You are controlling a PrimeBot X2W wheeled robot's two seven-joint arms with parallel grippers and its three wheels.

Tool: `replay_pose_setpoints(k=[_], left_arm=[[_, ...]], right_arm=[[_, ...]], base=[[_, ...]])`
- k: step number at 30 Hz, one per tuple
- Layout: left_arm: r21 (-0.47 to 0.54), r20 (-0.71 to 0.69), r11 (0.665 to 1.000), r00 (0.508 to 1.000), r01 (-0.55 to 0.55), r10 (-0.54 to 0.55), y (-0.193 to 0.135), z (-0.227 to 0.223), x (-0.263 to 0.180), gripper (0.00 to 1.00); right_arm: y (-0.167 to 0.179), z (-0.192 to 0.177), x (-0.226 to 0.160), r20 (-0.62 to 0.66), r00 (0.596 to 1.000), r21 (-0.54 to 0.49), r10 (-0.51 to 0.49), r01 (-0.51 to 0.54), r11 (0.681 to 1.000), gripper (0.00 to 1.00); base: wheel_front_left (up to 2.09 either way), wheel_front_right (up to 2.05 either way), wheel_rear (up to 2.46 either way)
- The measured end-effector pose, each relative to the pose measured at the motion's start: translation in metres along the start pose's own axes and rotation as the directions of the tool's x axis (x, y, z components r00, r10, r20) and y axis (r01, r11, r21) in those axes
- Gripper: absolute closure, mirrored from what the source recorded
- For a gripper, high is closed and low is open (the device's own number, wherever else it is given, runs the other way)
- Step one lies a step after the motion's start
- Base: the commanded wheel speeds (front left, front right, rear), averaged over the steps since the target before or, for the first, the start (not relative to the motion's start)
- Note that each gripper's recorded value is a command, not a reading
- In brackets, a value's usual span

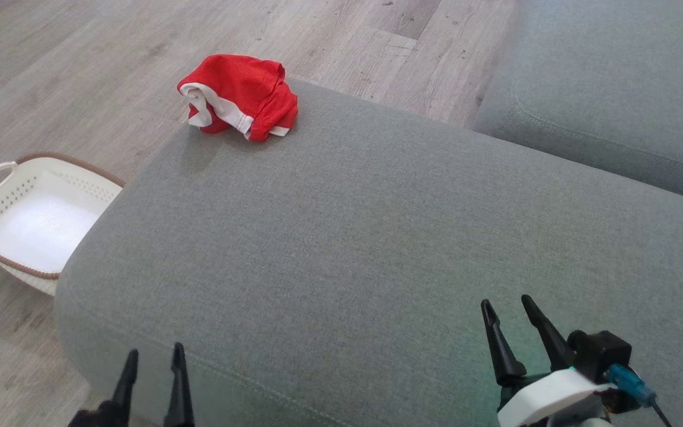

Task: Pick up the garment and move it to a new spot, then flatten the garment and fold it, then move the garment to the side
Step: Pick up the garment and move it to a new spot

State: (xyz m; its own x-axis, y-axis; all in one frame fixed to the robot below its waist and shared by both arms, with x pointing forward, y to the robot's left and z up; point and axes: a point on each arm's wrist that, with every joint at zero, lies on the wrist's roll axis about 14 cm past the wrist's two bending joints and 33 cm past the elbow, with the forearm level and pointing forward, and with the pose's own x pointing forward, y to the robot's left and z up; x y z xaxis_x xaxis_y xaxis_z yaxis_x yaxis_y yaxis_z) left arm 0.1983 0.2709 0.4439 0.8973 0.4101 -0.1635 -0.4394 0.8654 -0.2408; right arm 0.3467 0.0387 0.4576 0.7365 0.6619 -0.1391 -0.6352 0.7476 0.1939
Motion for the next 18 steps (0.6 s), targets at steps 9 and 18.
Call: replay_pose_setpoints(k=[9,18], left_arm=[[0.095,0.203,0.995,0.979,-0.011,-0.008,0.017,0.086,0.023,0.00],[0.369,0.452,0.930,0.875,-0.008,-0.172,-0.011,0.260,0.112,0.00]], right_arm=[[-0.014,0.019,0.003,0.050,0.998,-0.037,-0.030,0.032,0.999,0.00],[-0.055,0.047,0.024,0.086,0.991,-0.100,-0.102,0.110,0.989,0.00]], base=[[0.00,0.00,0.00],[0.00,0.00,0.00]])
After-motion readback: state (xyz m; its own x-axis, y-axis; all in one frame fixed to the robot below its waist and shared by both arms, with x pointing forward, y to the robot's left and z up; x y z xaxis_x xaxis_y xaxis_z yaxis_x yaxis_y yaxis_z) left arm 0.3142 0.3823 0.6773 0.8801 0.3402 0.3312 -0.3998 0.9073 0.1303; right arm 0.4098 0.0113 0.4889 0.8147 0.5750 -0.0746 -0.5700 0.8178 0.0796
